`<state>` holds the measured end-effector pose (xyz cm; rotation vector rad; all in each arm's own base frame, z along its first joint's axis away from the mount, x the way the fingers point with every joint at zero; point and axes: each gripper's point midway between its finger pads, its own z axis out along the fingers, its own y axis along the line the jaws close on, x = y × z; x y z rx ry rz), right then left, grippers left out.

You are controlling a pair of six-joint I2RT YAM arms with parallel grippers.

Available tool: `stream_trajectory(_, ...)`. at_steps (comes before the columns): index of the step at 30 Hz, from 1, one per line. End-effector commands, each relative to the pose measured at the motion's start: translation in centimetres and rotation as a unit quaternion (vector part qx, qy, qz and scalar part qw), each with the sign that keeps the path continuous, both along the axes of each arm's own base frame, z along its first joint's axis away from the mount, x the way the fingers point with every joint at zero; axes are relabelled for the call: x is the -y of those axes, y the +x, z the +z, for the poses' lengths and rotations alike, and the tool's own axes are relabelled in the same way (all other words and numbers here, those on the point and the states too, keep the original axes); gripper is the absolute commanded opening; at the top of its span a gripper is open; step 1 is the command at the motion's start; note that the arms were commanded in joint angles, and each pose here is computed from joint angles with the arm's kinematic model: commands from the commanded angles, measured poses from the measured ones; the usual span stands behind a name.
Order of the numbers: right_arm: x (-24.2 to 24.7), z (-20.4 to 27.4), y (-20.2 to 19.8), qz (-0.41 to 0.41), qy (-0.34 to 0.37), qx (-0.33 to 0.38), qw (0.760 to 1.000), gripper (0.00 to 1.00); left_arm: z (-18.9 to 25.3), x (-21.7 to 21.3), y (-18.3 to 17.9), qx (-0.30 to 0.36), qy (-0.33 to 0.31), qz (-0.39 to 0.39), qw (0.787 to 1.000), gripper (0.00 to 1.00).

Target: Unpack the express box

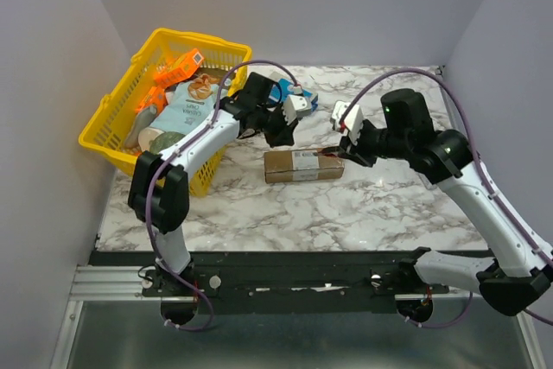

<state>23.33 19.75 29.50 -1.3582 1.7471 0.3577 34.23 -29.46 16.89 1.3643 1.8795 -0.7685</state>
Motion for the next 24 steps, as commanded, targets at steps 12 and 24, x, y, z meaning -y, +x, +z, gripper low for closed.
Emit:
stream_trajectory(12, -6.9, -0.7, 1.1, 0.205, 0.018, -0.044, 0.978, 0.00, -3.8, 0.5, -2.4, -0.092, -0.017, -0.139, 0.986, 0.17)
stream_trajectory(24, -8.7, -6.5, 4.8, 0.243, -0.078, -0.008, 0.967, 0.01, -9.5, 0.0, -1.4, -0.103, 0.042, -0.126, 0.986, 0.17)
